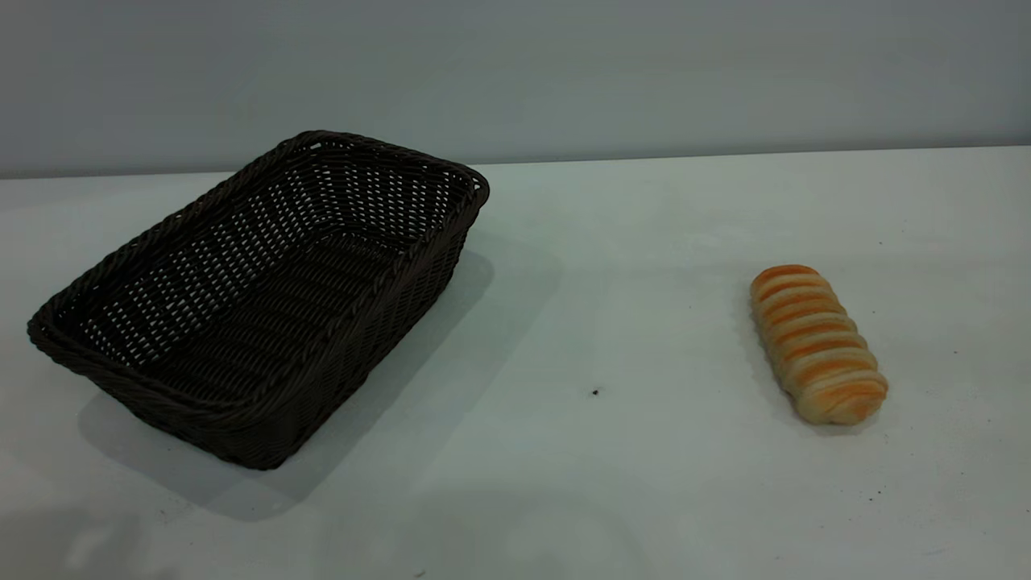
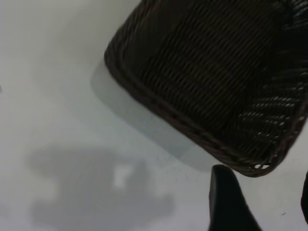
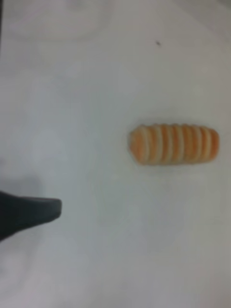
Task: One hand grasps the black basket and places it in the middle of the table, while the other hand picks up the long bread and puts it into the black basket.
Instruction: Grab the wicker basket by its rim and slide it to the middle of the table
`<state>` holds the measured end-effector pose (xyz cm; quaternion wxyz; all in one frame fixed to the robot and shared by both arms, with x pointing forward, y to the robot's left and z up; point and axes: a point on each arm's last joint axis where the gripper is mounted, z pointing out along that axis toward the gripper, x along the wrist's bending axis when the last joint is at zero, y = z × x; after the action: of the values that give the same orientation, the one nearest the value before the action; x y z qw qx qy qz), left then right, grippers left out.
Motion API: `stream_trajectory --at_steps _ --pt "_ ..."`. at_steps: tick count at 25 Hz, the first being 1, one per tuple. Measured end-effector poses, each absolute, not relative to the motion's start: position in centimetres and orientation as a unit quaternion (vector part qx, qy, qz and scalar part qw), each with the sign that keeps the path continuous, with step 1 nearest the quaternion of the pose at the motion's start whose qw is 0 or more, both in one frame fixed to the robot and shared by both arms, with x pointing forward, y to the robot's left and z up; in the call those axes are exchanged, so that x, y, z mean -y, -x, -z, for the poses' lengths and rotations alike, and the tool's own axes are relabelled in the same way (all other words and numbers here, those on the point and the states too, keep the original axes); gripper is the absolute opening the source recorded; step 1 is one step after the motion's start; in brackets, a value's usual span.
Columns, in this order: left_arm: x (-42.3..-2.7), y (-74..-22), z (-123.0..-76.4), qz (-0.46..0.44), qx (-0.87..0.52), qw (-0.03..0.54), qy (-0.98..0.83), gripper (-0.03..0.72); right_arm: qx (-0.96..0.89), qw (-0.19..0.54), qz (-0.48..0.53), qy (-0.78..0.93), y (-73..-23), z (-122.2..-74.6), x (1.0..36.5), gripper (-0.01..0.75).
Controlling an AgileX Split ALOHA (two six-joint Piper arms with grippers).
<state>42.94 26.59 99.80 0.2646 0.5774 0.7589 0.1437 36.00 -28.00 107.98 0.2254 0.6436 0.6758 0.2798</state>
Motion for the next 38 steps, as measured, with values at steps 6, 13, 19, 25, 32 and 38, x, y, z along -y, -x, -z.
stream_trajectory --at_steps 6,13,19,25,32,38 --pt "-25.9 -46.7 -99.3 -0.104 -0.815 0.225 -0.523 0.436 -0.7 0.209 -0.277 -0.624 -35.7 -107.8 27.2 0.465" --pt "-26.0 -48.9 -97.6 -0.054 -0.886 0.121 -0.445 0.436 -0.719 0.194 -0.278 -0.607 -35.4 -107.7 26.5 0.465" --pt "-25.7 -49.7 -94.4 -0.017 -0.909 0.065 -0.41 0.436 -0.728 0.183 -0.278 -0.599 -35.2 -107.6 26.2 0.465" --pt "-25.3 -51.4 -92.4 -0.004 -0.915 0.043 -0.401 0.436 -0.732 0.172 -0.277 -0.598 -35.0 -107.6 26.0 0.465" --pt "-24.9 -53.8 -91.5 -0.007 -0.92 0.061 -0.387 0.436 -0.726 0.18 -0.297 -0.594 -34.2 -108.1 26.2 0.465" --pt "-24.6 -54.5 -90.4 0.001 -0.925 0.054 -0.376 0.436 -0.724 0.182 -0.301 -0.593 -34.0 -108.2 26.3 0.465"
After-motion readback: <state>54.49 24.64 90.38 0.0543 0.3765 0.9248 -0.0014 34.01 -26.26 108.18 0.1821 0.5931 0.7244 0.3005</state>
